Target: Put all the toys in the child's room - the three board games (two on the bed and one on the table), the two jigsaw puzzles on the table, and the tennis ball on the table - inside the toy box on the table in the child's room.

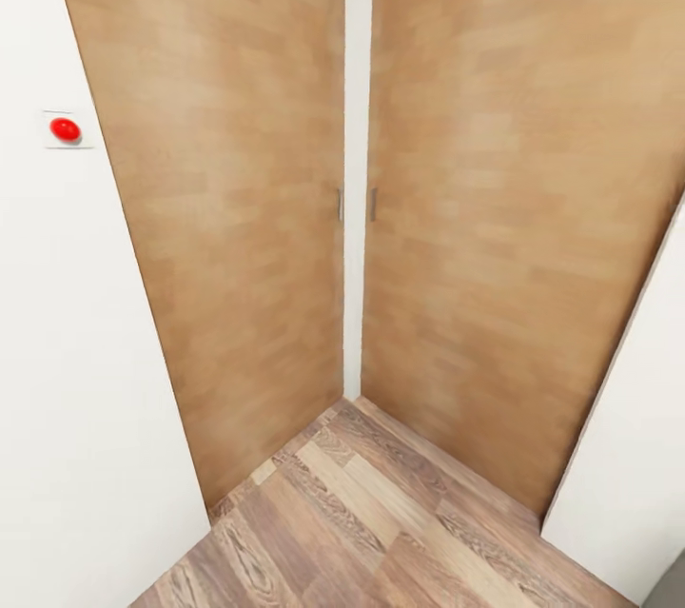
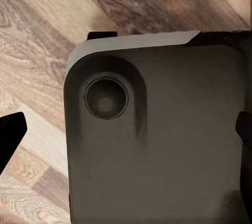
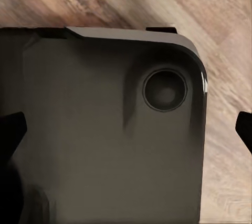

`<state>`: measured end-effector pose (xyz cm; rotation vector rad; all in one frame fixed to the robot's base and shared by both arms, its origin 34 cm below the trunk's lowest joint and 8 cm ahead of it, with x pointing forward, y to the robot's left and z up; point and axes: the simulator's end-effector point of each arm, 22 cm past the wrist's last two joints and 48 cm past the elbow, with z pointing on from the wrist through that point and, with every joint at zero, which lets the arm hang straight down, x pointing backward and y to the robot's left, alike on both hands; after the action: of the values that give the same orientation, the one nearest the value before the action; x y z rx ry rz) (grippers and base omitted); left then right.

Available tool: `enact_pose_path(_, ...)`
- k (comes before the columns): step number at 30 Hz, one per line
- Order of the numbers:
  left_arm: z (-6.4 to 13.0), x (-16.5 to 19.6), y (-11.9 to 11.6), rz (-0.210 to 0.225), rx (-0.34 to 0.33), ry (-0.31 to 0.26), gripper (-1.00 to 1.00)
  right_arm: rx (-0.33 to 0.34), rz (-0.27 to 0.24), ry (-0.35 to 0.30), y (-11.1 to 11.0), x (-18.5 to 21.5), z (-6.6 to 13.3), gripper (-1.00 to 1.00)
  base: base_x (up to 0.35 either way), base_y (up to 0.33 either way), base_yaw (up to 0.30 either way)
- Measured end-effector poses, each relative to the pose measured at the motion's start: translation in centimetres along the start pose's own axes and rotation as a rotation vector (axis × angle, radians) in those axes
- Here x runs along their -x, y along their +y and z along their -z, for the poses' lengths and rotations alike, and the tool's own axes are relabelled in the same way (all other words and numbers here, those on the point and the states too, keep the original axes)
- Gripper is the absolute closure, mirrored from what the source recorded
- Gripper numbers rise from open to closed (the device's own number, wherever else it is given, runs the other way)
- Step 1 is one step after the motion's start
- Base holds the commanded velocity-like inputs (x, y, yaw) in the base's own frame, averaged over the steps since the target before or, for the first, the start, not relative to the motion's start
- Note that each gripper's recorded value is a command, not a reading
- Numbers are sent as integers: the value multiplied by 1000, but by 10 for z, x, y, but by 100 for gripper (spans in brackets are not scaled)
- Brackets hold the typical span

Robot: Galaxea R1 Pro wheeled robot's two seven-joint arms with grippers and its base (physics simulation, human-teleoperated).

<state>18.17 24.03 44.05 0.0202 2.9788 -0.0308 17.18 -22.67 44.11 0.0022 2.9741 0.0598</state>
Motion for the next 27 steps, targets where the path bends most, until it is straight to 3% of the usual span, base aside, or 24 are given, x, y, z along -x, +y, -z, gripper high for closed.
enact_pose_path(27,0,6,0,-2,-2,-17,-100,-2,-8,-17,0,6,0,-100,-76,0,-272)
